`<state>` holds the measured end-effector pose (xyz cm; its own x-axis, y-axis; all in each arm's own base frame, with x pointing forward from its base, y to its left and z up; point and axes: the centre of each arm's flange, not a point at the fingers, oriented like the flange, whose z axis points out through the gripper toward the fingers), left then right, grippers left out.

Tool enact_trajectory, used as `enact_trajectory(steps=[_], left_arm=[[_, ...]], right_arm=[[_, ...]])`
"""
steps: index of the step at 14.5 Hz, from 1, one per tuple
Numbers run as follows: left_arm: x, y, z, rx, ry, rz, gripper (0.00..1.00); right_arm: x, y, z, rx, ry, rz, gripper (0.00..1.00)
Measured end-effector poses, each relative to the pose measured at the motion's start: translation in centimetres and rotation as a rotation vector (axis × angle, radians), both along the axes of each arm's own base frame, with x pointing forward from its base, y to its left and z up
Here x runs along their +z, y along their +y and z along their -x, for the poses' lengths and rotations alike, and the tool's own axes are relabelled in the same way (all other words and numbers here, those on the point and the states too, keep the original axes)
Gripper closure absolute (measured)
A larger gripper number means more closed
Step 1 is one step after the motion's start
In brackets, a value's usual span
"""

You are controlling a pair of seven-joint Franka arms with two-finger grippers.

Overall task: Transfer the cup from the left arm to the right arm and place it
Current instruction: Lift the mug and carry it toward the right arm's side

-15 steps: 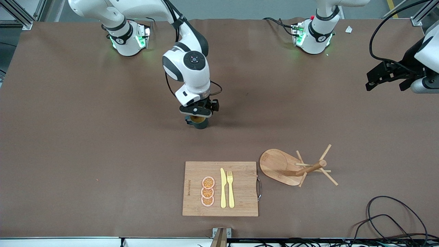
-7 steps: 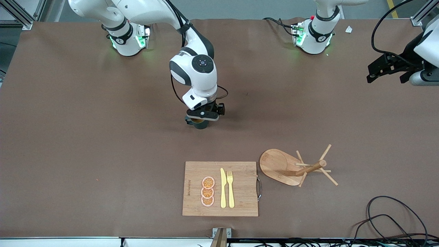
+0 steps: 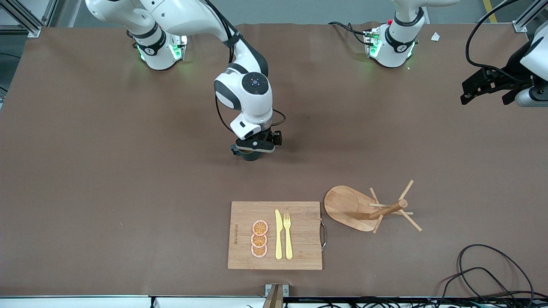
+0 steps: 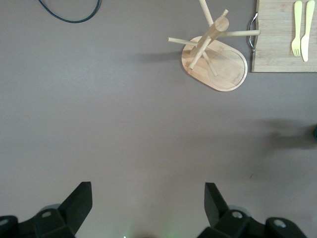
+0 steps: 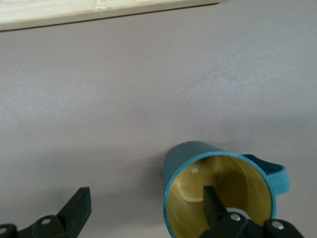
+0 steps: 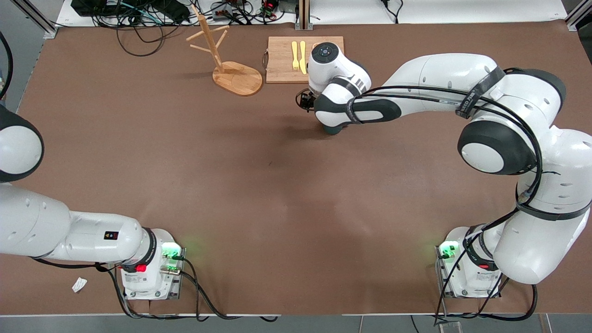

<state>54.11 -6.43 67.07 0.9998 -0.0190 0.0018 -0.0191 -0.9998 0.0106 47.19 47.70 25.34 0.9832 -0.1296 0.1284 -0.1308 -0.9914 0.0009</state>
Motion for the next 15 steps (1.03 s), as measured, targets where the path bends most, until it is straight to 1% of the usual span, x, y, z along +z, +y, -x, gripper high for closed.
enact_trajectory(steps=[2,3,4,7,8,9,10,11,12,15], left_arm=[[-0.01,-0.01,0.00,0.000,0.000,0.000,0.00],[-0.01,-0.01,0.00,0.000,0.000,0.000,0.00],[-0.01,-0.01,0.00,0.000,0.000,0.000,0.00],[-0.03,0.00,0.00,0.000,0.001,-0.001,0.00],[-0.04,0.00,0.00,0.000,0.001,-0.001,0.00],[-0.04,0.00,0.00,0.000,0.001,-0.001,0.00],[-0.04,-0.02,0.00,-0.001,0.001,-0.001,0.00],[-0.04,-0.04,0.00,-0.001,0.001,-0.001,0.00],[-0.04,-0.09,0.01,-0.002,0.001,-0.001,0.00],[-0.05,-0.18,0.02,-0.004,0.001,-0.001,0.00]], right_arm=[[-0.59,0.05,-0.14,0.003,-0.005,-0.004,0.04],[-0.77,0.08,-0.20,0.003,-0.005,-0.003,0.13],[-0.86,0.07,-0.26,0.003,-0.006,-0.003,0.26],[-0.86,-0.14,-0.51,0.005,-0.013,0.004,0.56],[-0.88,-0.21,-0.57,0.004,-0.013,0.006,0.69],[-0.91,-0.28,-0.62,0.003,-0.013,0.007,0.75],[-0.97,-0.32,-0.63,0.003,-0.012,0.009,0.75],[-1.09,-0.37,-0.59,0.003,-0.010,0.012,0.81],[-1.14,-0.43,-0.58,0.003,-0.008,0.017,0.93],[-1.08,-0.48,-0.57,0.002,-0.006,0.021,0.94]])
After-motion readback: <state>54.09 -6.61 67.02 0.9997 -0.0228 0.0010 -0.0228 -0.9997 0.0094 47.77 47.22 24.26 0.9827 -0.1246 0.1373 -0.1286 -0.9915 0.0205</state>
